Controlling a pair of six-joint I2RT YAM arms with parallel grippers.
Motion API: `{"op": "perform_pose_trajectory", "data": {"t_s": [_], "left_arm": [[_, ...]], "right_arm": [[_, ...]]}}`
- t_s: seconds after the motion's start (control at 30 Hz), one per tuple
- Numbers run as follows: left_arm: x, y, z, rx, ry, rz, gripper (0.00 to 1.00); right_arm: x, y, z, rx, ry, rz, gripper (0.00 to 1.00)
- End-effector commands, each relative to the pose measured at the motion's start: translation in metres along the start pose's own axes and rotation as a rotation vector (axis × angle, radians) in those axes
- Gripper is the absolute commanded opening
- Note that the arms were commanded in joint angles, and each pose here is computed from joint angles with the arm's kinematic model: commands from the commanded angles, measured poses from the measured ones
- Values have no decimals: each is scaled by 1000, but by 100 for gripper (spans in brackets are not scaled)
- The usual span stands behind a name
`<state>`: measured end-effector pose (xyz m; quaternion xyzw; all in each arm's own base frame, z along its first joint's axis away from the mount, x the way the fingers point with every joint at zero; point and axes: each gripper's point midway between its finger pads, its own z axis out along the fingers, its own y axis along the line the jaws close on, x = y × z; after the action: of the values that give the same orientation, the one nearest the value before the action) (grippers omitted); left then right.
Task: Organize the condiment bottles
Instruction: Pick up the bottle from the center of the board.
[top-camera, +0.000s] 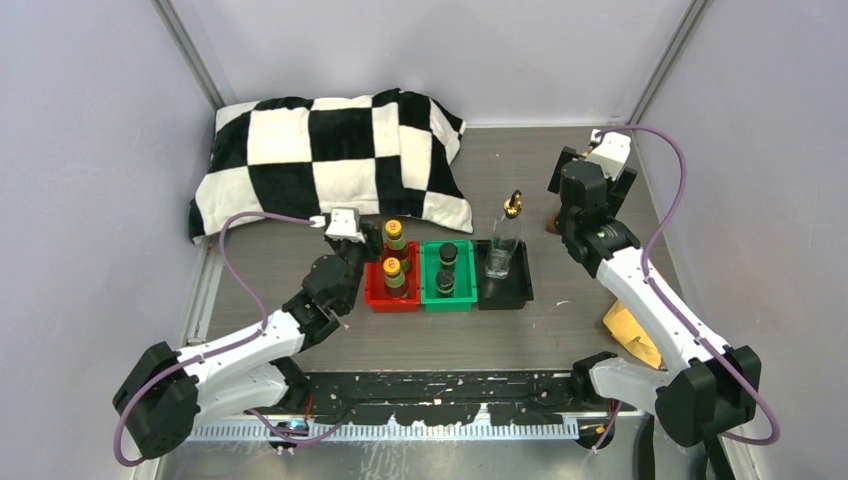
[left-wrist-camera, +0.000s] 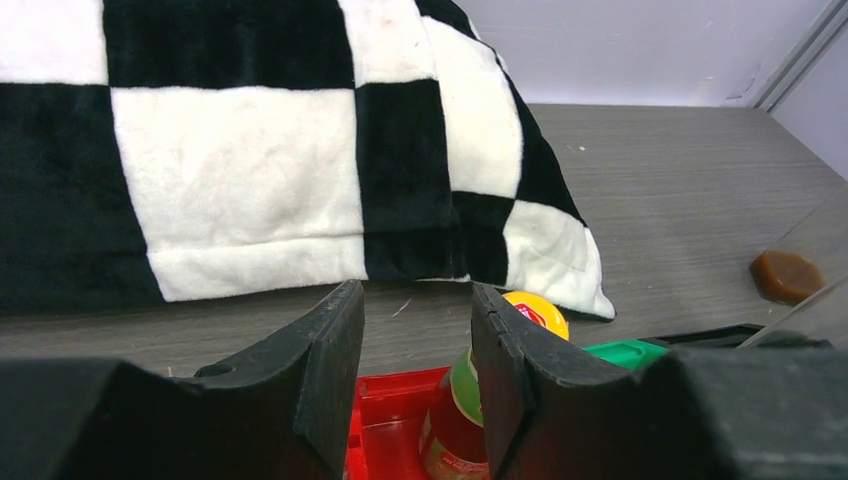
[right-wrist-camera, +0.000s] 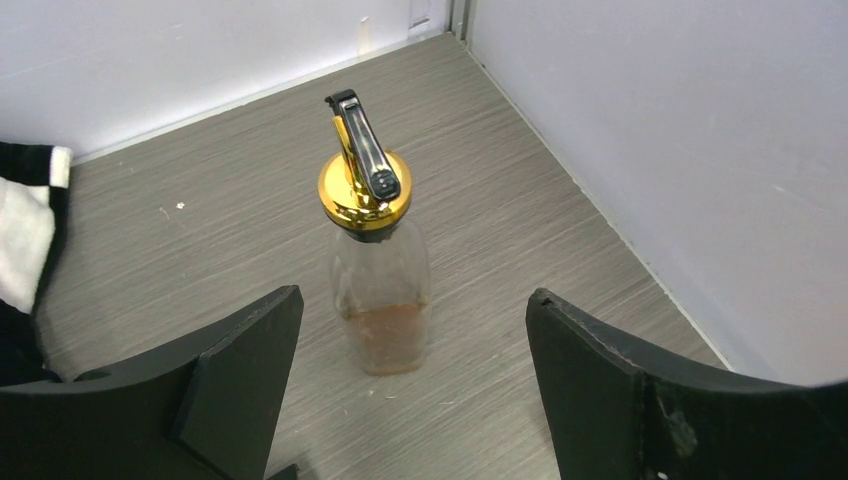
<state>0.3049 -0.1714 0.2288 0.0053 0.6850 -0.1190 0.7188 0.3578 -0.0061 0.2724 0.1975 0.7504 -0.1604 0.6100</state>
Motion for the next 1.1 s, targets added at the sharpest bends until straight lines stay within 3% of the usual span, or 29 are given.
{"op": "perform_pose_trajectory", "data": {"t_s": [0.0,0.8,0.93,1.07], "left_arm": [[-10,-5,1,10,-51,-46,45],[0,-8,8,15,-51,-22,45],[3,-9,9,17,-48,-20,46],[6,-11,11,20,-44,-20,46]], "right_arm": [[-30,14,9,-45,-71,112,88],[-25,25,77,-25,-60,115,84],[-21,22,82,-11,-56,107,74],[-19,18,85,6,-58,107,44]]}}
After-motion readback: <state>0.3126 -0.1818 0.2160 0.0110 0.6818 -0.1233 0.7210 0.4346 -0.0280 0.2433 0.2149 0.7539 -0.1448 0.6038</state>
